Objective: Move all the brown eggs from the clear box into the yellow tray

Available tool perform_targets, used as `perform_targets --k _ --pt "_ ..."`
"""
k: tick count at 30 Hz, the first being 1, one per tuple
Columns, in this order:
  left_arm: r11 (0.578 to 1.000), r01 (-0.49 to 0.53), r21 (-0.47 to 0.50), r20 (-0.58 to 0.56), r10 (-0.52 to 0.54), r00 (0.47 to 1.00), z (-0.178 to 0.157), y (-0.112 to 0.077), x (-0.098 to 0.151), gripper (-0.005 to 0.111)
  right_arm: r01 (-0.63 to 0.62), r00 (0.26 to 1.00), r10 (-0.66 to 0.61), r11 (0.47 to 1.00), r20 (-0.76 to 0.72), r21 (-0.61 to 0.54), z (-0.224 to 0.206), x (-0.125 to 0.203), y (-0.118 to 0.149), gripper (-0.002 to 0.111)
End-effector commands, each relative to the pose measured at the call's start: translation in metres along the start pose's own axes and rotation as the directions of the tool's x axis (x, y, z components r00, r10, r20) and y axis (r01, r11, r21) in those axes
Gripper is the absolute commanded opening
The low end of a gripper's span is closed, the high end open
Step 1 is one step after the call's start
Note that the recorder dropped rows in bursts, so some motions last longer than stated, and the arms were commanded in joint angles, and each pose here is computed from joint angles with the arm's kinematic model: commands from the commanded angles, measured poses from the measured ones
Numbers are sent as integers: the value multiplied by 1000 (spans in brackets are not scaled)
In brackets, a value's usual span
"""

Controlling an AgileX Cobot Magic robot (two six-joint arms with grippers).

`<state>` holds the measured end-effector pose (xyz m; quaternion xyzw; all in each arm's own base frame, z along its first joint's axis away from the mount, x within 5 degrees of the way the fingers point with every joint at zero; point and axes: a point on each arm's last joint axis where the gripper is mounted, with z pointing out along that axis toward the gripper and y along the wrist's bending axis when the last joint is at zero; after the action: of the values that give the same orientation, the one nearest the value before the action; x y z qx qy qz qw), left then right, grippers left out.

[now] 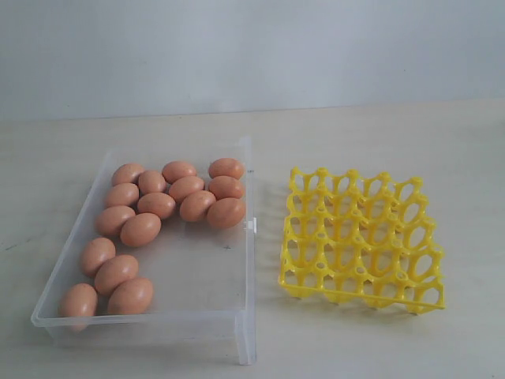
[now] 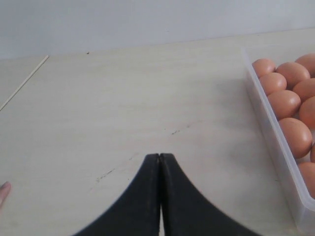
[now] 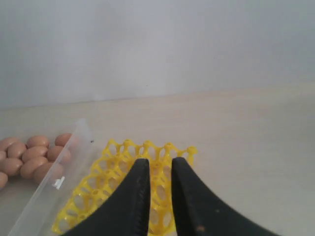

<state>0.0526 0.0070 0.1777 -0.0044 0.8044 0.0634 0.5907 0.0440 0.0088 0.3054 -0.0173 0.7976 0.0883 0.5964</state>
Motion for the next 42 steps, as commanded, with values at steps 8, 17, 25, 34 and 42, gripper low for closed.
perform_targets --k 8,17,25,34,42 --pt "1000 8 9 11 -8 1000 -1 0 -2 0 -1 992 -6 998 -125 -62 21 -36 10 18" --pt "1000 8 9 11 -8 1000 -1 0 -2 0 63 976 -65 998 -207 -16 32 -33 6 18" --pt "1000 8 9 11 -8 1000 -1 0 -2 0 52 902 -51 999 -429 -8 63 -22 5 39" --pt "1000 6 9 11 -6 1000 -1 0 -2 0 53 795 -101 994 -598 -99 118 -28 19 54" --pt "1000 6 9 11 -6 1000 -1 0 -2 0 265 834 -308 951 -459 -156 136 -40 27 53"
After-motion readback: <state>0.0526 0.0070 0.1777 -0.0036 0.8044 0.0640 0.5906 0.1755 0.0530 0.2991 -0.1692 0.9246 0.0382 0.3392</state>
